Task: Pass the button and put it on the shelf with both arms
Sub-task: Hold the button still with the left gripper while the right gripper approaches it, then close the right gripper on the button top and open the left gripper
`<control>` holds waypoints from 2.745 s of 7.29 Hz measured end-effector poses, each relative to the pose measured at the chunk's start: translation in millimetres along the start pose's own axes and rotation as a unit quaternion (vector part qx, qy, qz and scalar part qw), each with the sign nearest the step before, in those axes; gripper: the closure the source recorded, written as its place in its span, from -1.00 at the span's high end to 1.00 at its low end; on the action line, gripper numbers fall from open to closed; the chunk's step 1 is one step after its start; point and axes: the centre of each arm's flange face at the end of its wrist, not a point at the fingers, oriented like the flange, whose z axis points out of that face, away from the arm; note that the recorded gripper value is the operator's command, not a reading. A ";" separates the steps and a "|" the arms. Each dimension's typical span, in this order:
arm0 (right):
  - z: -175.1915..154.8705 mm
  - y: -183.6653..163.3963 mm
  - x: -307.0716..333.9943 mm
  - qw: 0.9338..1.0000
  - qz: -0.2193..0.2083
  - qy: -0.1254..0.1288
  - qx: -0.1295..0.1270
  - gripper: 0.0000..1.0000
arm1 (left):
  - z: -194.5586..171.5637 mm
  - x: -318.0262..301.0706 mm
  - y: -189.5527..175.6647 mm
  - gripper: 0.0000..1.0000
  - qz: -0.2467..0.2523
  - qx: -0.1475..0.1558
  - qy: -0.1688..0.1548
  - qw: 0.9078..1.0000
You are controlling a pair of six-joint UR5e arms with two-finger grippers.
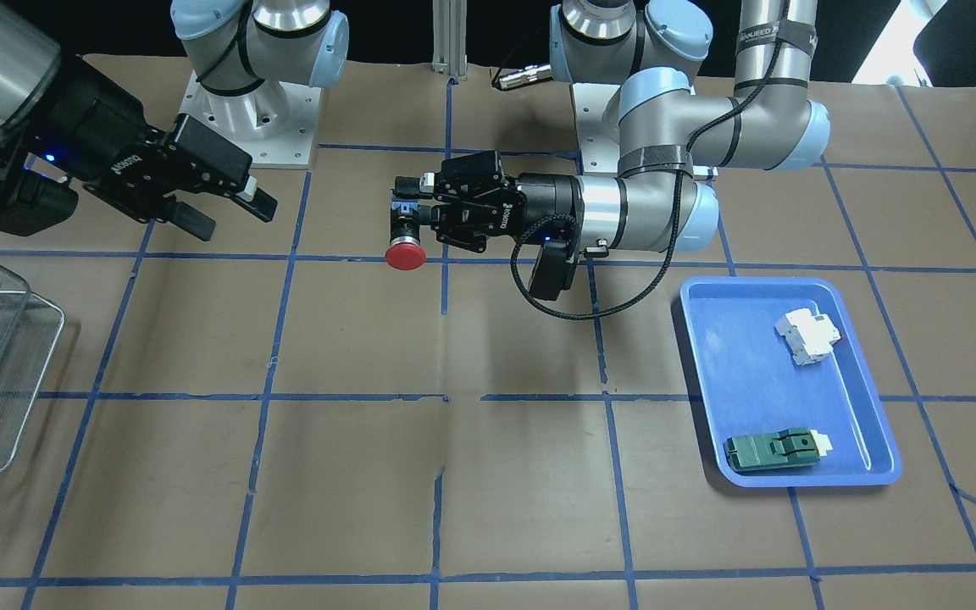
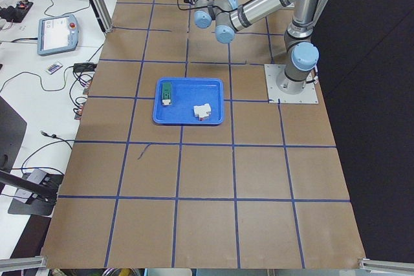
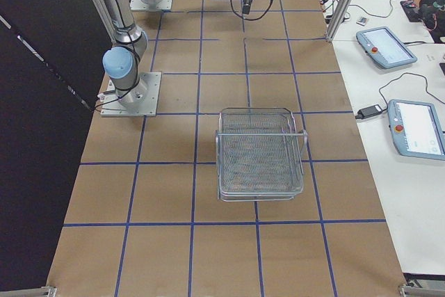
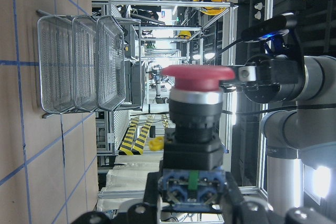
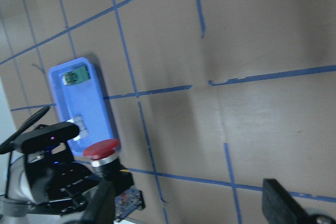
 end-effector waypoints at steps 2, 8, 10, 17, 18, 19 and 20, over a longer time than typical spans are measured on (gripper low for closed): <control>54.6 -6.0 -37.2 0.997 -0.058 -0.056 -0.019 1.00 | 0.7 1.6 0.5 -1.00 0.001 -0.001 0.000 1.000; 106.4 -11.7 -50.6 0.992 -0.108 -0.064 -0.020 1.00 | 1.5 4.9 2.2 -1.00 0.001 -0.002 0.000 1.000; 102.6 3.6 -51.9 0.993 -0.094 -0.064 -0.037 1.00 | 1.5 5.4 2.4 -1.00 0.001 -0.002 0.000 1.000; 103.8 2.8 -51.3 0.992 -0.103 -0.063 -0.035 -1.00 | 1.5 5.2 2.2 -1.00 0.001 -0.002 0.000 1.000; 103.8 2.8 -51.2 0.992 -0.103 -0.063 -0.035 -1.00 | 1.5 4.7 2.0 -1.00 0.001 -0.002 0.000 1.000; 103.6 2.6 -51.1 0.992 -0.102 -0.063 -0.035 -1.00 | 1.5 4.2 1.8 0.41 0.001 -0.002 0.000 1.000; 102.7 2.1 -50.9 0.992 -0.102 -0.063 -0.034 -1.00 | 1.5 3.4 1.7 0.99 -0.006 -0.002 0.000 1.000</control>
